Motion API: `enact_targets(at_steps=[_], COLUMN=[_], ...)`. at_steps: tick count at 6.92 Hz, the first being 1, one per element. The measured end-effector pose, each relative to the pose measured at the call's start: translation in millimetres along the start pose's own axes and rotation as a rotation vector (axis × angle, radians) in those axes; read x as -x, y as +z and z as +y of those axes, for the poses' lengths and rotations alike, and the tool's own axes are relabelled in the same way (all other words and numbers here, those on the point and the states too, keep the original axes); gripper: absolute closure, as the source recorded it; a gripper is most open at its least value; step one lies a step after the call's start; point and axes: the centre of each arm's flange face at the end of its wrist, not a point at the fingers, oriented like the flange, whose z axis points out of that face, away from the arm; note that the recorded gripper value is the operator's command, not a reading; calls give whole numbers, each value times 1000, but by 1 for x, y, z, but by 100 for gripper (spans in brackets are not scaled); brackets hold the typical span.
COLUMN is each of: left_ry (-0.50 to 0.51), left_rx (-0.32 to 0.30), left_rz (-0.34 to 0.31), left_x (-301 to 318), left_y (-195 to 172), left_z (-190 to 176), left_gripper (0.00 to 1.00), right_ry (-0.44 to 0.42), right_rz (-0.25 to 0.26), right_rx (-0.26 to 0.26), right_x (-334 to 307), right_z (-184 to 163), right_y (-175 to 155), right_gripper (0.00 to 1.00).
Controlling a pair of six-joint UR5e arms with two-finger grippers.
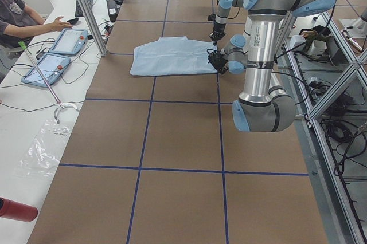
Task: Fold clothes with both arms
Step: 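Grasp the near shirt edge with both grippers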
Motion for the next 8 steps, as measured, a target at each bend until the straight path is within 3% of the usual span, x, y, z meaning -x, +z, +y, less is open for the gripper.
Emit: enact_targets(at_steps=[4,5,6,8], left_ry=[-20,-23,-27,-44], left_rx=[6,7,7,8], left_rz=[-9,-11,-13,-12], left_x=[5,5,5,4], left_y=[2,2,1,-1], left_z=[7,9,10,10], left_gripper=[35,51,94,100], right_ry=[0,0,0,1], right_rz=[-1,-1,-2,-1], right_rx=[-2,-1,-1,-3], right_x=[0,0,0,0], right_z=[-1,-1,-1,-1], right_y=[0,0,0,0], right_gripper=[100,100,100,100])
